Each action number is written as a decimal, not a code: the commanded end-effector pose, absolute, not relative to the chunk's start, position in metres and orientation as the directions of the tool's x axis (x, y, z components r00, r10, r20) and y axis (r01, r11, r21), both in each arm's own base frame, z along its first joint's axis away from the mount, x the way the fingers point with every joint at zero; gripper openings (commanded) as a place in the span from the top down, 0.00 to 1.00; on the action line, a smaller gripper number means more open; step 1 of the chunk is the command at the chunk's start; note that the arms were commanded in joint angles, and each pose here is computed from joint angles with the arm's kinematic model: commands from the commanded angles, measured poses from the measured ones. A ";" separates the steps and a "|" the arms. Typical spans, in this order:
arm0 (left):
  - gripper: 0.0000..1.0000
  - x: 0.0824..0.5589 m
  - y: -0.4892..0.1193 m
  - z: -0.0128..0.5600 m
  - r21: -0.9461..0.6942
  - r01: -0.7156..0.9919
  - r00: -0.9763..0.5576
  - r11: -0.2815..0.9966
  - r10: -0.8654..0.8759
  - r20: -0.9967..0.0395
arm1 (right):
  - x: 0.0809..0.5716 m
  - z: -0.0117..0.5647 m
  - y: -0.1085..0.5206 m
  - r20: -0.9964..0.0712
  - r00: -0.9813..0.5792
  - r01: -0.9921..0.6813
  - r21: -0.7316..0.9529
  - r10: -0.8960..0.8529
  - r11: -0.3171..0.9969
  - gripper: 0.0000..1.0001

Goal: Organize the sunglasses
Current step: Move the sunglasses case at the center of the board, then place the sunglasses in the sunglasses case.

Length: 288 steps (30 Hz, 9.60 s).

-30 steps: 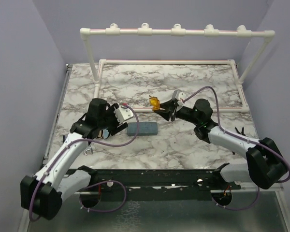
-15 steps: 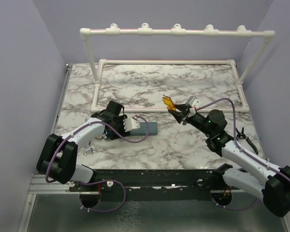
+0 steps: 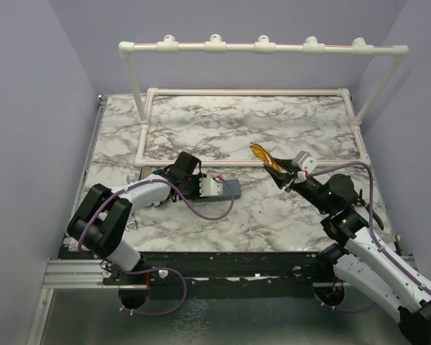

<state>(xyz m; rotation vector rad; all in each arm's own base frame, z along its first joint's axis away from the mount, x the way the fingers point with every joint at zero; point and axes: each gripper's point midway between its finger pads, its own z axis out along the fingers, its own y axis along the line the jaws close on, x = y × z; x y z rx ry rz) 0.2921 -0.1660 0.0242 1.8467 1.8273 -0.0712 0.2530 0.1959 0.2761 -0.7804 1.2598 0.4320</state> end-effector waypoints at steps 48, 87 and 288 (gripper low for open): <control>0.02 0.291 -0.059 0.171 0.059 0.581 -0.759 0.812 0.566 -0.321 | 0.245 0.297 0.193 -0.971 0.100 -0.732 -0.220 -0.217 0.645 0.69; 0.95 0.301 0.001 0.055 -0.184 0.170 -0.913 0.968 0.084 -0.400 | 0.245 0.297 0.208 -0.977 0.065 -0.785 -0.175 -0.201 0.595 0.72; 0.45 0.321 -0.230 0.038 -0.369 0.816 -0.548 0.445 0.392 -0.739 | 0.253 0.026 0.306 -0.621 -0.244 -0.961 0.260 -0.745 0.098 0.63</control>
